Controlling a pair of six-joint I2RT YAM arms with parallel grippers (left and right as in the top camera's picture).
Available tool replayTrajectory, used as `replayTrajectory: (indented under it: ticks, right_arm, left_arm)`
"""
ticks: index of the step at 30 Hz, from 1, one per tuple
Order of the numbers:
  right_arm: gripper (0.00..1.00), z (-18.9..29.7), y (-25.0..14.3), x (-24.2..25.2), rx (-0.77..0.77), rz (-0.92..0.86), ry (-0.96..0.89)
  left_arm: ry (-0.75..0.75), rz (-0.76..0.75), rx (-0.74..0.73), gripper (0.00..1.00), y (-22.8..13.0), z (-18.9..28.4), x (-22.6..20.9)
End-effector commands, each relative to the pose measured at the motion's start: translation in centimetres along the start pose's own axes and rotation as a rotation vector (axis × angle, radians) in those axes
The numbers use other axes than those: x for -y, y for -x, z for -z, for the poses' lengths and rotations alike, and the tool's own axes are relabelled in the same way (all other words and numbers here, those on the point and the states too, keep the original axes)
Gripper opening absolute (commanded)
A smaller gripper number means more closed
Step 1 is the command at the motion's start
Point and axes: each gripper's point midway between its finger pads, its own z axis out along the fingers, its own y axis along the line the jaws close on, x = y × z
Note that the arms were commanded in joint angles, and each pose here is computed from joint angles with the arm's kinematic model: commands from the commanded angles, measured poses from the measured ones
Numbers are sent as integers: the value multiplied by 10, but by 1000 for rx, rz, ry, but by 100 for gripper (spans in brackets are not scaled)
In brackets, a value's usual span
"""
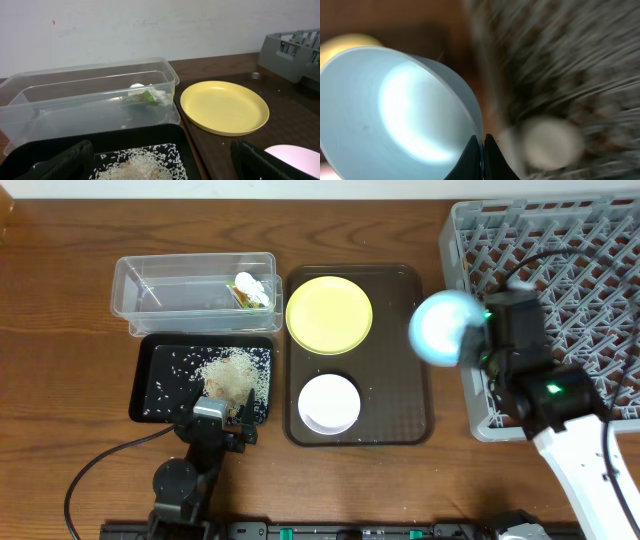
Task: Sort waste into correct bins and load items into the dishwasher rack
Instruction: 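Lift the light-blue bowl and stand it upright in the rack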
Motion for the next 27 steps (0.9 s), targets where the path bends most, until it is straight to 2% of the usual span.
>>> replayTrajectory:
  ticks: [1, 5, 14, 22, 27]
  right_arm:
    - [1, 27, 46, 76, 231, -49, -442]
    - [1, 43, 66, 102, 342, -77, -657]
    - [1, 7, 68, 116, 299, -1, -858]
    - [1, -57, 47, 124, 150, 113, -937]
    - [1, -95, 27, 110, 65, 163, -854]
  left_arm:
    - [1, -3, -36, 89, -16, -2, -1]
    - [1, -3, -36, 90, -16, -2, -1]
    - [1, -3, -36, 89, -16, -2, -1]
    - [2, -3, -36, 89, -16, -2, -1]
    - [1, -3, -36, 89, -16, -2, -1]
